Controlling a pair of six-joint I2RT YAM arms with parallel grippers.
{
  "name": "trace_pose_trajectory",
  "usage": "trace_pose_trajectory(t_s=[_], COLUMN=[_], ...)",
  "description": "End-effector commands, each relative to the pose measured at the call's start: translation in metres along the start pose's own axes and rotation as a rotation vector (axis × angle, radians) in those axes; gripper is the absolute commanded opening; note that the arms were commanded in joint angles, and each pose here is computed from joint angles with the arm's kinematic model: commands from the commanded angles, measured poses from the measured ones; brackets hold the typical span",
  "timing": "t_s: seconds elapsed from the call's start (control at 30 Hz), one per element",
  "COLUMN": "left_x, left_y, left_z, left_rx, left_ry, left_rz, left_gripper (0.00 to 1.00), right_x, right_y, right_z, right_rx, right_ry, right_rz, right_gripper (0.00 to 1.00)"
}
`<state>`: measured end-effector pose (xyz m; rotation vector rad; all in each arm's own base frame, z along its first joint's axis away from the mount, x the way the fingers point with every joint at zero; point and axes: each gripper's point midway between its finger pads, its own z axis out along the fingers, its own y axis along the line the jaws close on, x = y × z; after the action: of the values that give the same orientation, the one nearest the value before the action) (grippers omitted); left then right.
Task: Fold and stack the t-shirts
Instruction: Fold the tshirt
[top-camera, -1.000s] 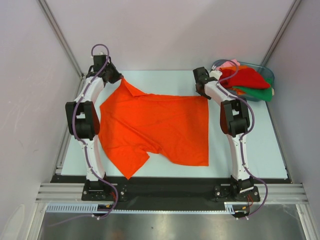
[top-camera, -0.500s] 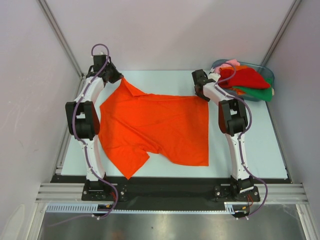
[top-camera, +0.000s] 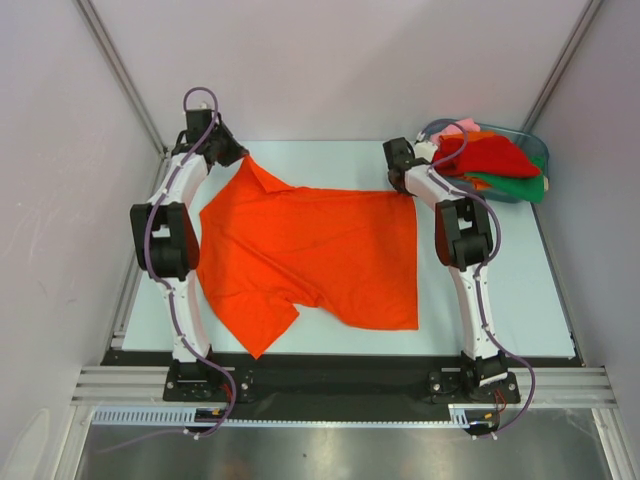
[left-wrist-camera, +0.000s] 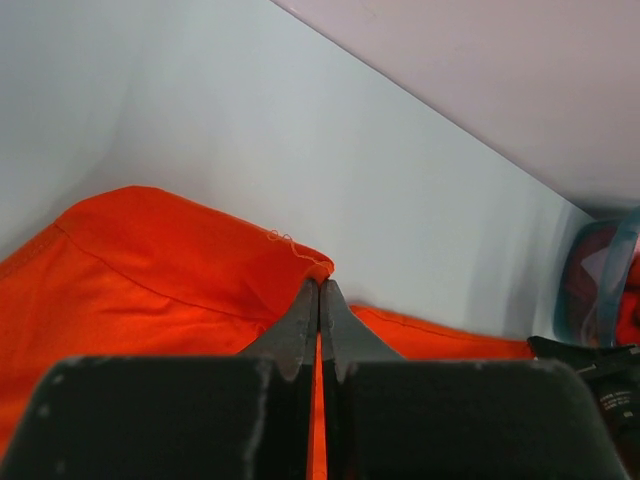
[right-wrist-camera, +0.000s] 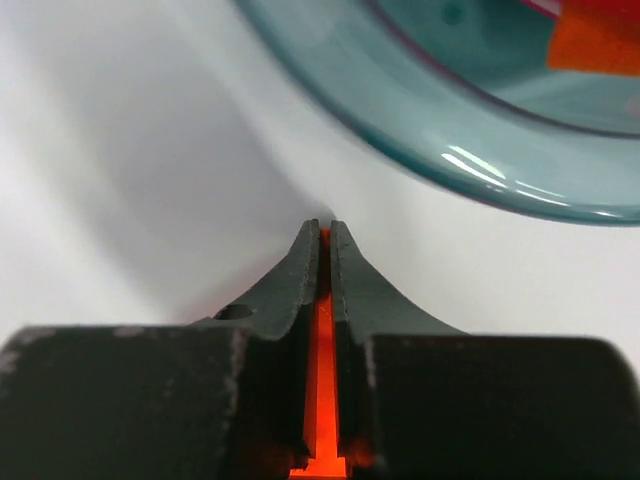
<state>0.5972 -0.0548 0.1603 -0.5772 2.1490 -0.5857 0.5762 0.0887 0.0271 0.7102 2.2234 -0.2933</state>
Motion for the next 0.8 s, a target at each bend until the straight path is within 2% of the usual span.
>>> trace_pose_trajectory(t_s=[0.0,0.23,0.47,0.77], left_x=[-0.038,-0.033,-0.012,0.01], left_y=[-0.034,-0.037,-0.014,0.014], left_z=[-0.045,-0.079,-0.098,-0.134], left_rx=[0.087,0.11,0.081,0.044], left_ry=[-0.083,-0.068,-0.038,-0.048], left_rz=[0.026,0.018,0.007,-0.019], left_gripper=[0.0,0.01,0.0,0.0], right_x=[-0.031,-0.052,-0.054,-0.059], right_y=[0.01,0.014,0.002,0.006], right_z=[-0.014,-0.031,-0.044,-0.084], right_rx=[-0.052,-0.124,-0.152,-0.292], right_ry=[-0.114,-0.215,-0.218,-0.251], right_rz=[-0.084,-0.222,-0.219,-0.249], right_gripper=[0.0,0.0,0.0,0.0])
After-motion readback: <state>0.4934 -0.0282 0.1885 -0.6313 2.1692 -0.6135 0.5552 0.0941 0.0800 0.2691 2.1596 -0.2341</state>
